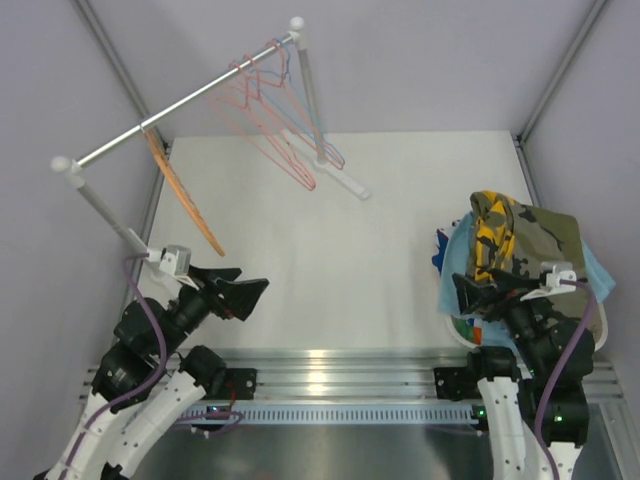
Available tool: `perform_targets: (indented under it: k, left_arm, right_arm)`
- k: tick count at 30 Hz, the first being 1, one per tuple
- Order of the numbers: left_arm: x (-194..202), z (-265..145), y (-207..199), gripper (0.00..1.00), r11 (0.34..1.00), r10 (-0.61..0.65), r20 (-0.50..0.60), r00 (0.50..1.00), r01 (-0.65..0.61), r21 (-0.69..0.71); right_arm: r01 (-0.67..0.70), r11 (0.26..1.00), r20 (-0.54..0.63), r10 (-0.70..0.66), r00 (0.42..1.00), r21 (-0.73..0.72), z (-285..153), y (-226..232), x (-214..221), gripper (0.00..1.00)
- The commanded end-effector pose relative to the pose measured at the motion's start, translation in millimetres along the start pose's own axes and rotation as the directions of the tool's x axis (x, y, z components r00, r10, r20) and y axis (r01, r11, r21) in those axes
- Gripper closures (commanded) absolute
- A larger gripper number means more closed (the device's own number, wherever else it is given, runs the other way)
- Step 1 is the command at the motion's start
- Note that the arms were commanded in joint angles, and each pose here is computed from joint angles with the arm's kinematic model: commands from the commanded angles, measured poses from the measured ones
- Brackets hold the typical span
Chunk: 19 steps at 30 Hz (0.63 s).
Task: Remove the trousers from the hanger
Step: Reset both arms
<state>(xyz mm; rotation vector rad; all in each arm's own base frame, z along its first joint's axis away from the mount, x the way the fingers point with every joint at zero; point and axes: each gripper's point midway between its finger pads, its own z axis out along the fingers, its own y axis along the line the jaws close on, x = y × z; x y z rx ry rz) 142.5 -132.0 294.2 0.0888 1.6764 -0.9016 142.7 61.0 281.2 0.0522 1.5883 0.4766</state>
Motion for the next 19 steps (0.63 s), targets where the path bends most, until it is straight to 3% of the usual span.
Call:
perform_targets:
  k: [1,19]
  left_arm:
    - [-0.4,-1.5,1.8,0.02,1.0,-0.028,0.022,0.999,0.028,-0.005]
    - [11.2,-2.3,8.8,0.02,1.0,-0.023,0.002,1.0,0.024,-0.017]
  right_arm:
    - [0.031,0.999,0.105,-0.027,0.994,-0.036,-24.8,11.7,-10.7,0.0]
    - [0.036,0.999,0.103,-0.032,0.994,-0.033,-25.9,11.7,-11.3,0.0]
